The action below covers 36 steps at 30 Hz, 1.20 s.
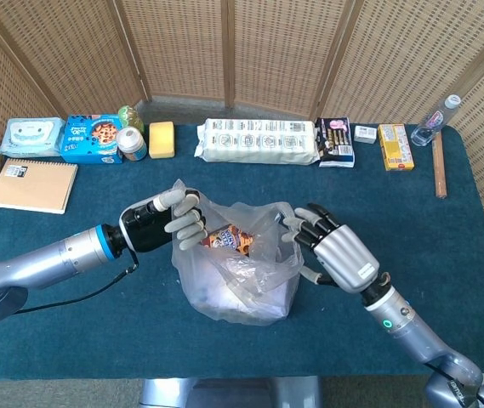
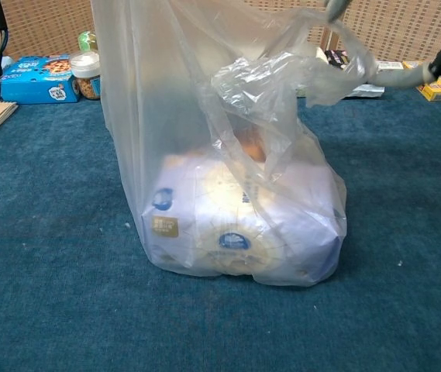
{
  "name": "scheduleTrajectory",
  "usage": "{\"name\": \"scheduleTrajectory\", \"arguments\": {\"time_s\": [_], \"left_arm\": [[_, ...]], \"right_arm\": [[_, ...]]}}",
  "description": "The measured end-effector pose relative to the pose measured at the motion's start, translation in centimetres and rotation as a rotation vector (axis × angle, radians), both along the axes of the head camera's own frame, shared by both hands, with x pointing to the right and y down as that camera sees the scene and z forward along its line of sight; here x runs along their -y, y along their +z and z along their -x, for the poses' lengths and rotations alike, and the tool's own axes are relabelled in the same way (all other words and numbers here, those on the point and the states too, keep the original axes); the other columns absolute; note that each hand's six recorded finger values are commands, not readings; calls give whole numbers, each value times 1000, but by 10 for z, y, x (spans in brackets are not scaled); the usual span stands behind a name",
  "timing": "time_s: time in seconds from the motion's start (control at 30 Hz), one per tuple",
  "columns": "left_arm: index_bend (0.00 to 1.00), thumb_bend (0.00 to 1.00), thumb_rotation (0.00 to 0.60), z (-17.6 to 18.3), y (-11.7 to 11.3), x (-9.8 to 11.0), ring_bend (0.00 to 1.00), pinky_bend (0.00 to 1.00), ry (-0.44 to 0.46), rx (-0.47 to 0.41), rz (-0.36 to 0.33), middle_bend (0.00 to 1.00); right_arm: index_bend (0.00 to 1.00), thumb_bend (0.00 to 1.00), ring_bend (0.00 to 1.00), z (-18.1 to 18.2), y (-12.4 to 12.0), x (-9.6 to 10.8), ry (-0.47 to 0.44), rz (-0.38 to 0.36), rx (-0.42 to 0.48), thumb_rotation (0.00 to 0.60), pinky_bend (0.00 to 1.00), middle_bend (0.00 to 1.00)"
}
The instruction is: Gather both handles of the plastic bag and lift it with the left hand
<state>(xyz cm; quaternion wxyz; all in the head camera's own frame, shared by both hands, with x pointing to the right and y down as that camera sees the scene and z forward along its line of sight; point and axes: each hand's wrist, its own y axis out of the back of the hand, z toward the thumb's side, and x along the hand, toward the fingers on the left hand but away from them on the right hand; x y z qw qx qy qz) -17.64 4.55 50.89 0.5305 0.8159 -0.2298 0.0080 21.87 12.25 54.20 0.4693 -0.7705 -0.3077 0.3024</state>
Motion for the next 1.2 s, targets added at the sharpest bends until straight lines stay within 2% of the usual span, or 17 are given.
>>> {"name": "scheduleTrajectory", "arguments": {"time_s": [0.13,0.37,0.67,0.83,0.9,1.0,1.2], "left_arm": [[709,315,318,-1,2,0,716,694,2,5,3,837],[708,317,326,-3,2,1,716,694,3,-1,5,837],[708,316,320,-2,-1,5,716,695,-8,-10,9,836],[708,316,320,0,-1,7,716,694,-20,-14,15,837],[708,316,318,1,-1,8,716,694,-23,-17,18,837],[709,317,322,0,-1,8,716,694,-23,-15,18,837],[708,316,322,0,0,8,716,695,-26,-5,17,836]], "right_arm": [[249,311,135,-7,-10,4,13,-37,6,600,80,209],[246,314,126,-4,-15,0,-31,-58,-30,600,80,206],[246,314,120,-1,2,-6,-97,-88,-167,600,71,206],[248,299,126,1,12,-7,-97,-89,-161,600,71,210],[269,275,146,7,12,-8,-95,-93,-135,600,80,231],[357,248,216,16,11,-9,-87,-102,-88,600,126,301],[622,231,388,28,2,-11,-56,-129,14,600,212,465]]}}
